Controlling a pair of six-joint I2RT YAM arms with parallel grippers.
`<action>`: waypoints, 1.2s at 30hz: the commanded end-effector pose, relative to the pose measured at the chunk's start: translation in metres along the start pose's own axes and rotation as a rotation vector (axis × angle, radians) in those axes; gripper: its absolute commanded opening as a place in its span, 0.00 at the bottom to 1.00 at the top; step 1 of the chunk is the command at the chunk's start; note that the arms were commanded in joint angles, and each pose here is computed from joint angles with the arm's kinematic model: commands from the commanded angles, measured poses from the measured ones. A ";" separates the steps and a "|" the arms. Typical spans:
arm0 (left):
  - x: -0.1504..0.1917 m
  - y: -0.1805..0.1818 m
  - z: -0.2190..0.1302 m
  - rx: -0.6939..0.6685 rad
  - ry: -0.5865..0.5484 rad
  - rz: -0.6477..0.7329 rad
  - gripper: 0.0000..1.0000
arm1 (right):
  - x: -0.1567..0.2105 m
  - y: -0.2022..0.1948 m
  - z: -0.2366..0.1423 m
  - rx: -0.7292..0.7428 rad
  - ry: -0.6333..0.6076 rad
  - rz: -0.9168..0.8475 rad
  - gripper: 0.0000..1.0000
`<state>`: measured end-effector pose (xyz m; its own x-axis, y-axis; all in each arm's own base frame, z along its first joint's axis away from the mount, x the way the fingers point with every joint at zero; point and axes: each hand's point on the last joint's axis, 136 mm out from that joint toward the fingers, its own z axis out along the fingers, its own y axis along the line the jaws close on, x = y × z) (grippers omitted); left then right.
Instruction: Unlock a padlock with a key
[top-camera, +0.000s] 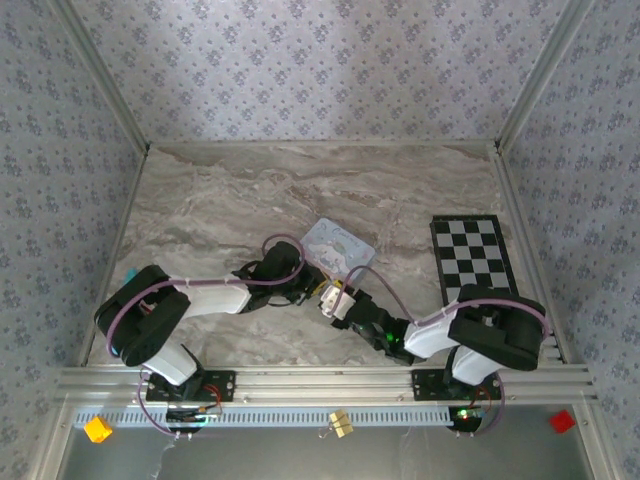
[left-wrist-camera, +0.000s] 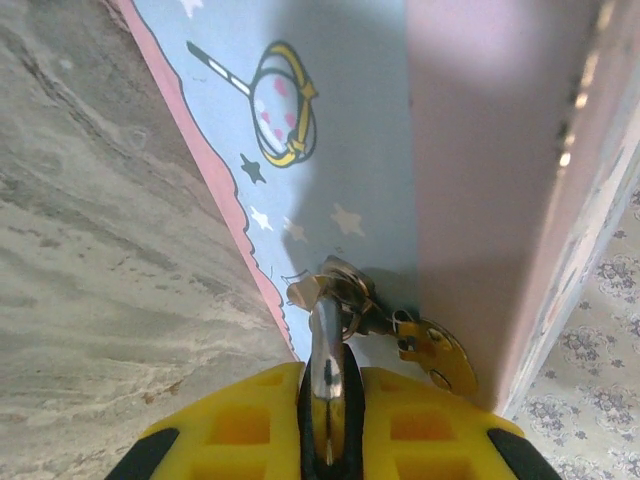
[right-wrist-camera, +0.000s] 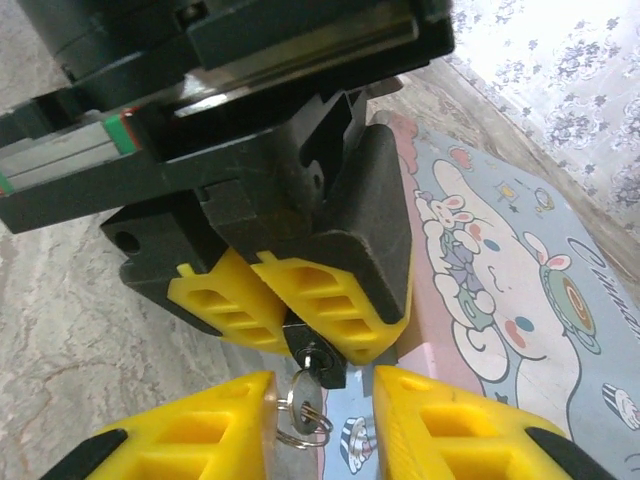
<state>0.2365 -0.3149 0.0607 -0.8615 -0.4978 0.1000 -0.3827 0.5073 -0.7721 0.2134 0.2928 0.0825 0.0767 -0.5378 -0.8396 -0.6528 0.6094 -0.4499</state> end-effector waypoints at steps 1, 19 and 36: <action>0.005 0.008 -0.004 -0.021 0.008 -0.005 0.00 | 0.009 -0.001 0.005 0.021 0.029 0.008 0.30; -0.002 0.002 -0.008 0.010 -0.016 -0.021 0.00 | 0.004 0.006 -0.006 0.003 -0.010 0.036 0.33; 0.001 0.007 -0.013 -0.001 -0.019 -0.014 0.00 | 0.001 0.008 0.007 0.018 -0.015 0.028 0.24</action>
<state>0.2311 -0.3045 0.0608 -0.8527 -0.5140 0.0935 -0.3882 0.5037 -0.7717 0.2060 0.2985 0.0673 0.0721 -0.5391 -0.8392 -0.6694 0.5976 -0.4414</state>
